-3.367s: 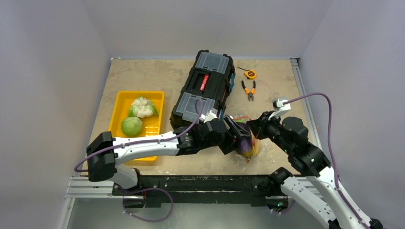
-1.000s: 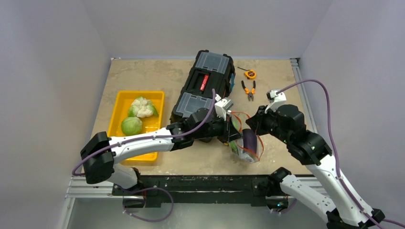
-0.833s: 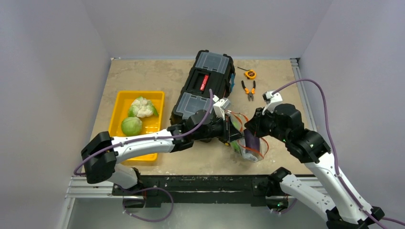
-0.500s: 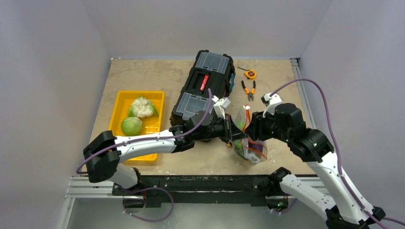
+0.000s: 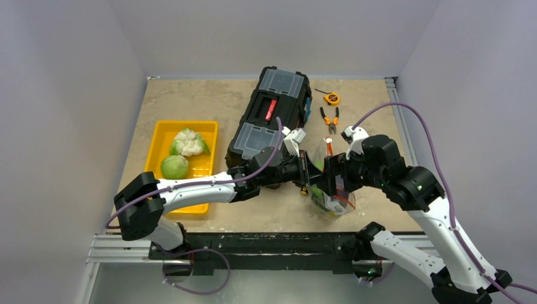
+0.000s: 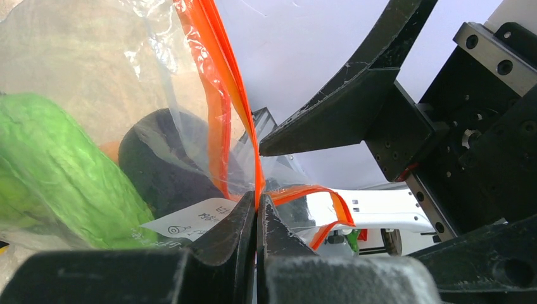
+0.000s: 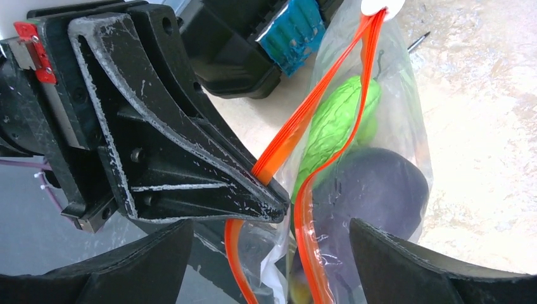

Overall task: Place the food in the zip-top bag and seal the zipper
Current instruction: Adjust the zipper food storage bag at the center of the board.

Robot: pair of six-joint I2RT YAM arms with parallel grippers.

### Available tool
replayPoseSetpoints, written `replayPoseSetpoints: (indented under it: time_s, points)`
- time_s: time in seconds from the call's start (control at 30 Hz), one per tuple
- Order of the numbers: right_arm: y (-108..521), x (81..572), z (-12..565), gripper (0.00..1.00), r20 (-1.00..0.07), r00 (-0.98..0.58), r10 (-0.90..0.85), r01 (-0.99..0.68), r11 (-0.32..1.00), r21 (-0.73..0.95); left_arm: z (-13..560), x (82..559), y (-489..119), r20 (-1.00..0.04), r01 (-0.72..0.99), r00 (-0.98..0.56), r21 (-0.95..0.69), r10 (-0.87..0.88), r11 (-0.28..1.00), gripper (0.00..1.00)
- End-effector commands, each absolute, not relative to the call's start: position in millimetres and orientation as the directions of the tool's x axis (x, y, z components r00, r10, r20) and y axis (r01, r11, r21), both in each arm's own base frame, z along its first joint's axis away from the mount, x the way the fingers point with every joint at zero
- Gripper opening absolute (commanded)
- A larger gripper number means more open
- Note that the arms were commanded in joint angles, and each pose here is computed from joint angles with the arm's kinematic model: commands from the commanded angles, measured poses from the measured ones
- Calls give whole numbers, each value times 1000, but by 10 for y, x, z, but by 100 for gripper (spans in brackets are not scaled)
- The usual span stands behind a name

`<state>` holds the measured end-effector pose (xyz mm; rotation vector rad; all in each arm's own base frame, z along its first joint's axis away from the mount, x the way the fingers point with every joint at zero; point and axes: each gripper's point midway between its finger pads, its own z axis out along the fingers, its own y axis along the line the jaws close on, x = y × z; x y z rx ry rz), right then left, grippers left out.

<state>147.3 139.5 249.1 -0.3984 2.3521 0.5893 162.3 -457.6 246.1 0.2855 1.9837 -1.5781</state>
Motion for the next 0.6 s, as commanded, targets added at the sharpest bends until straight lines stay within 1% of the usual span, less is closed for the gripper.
replayPoseSetpoints:
  time_s: [0.0, 0.1, 0.27, 0.33, 0.4, 0.5, 0.53, 0.57]
  points:
    - [1349, 1371, 2568, 98, -658, -745, -107, -407, 855, 322, 2762, 1662, -4569, -569, 526, -784, -821, -249, 220, 0]
    - [1275, 1326, 2523, 99, -622, -779, -73, -342, 882, 325, 2775, 1660, -4575, -568, 526, -785, -822, -249, 218, 0]
    - [1121, 1241, 2502, 99, -615, -788, -25, -274, 909, 314, 2740, 1680, -4565, -554, 508, -792, -831, -257, 227, 0]
    - [1074, 1212, 2410, 99, -597, -802, -16, -245, 920, 305, 2754, 1687, -4565, -545, 499, -795, -837, -266, 224, 0]
    - [1039, 1202, 2311, 95, -580, -815, -8, -219, 930, 294, 2771, 1684, -4569, -533, 489, -802, -845, -271, 215, 0]
    - [981, 1231, 2234, 79, -581, -814, 9, -183, 945, 272, 2823, 1696, -4570, -528, 486, -801, -849, -283, 208, 0]
    - [976, 1247, 2230, 75, -586, -810, 15, -178, 946, 270, 2828, 1698, -4568, -526, 483, -801, -850, -285, 209, 0]
    - [993, 1258, 2236, 73, -591, -806, 20, -181, 943, 278, 2845, 1700, -4569, -527, 484, -800, -850, -286, 209, 0]
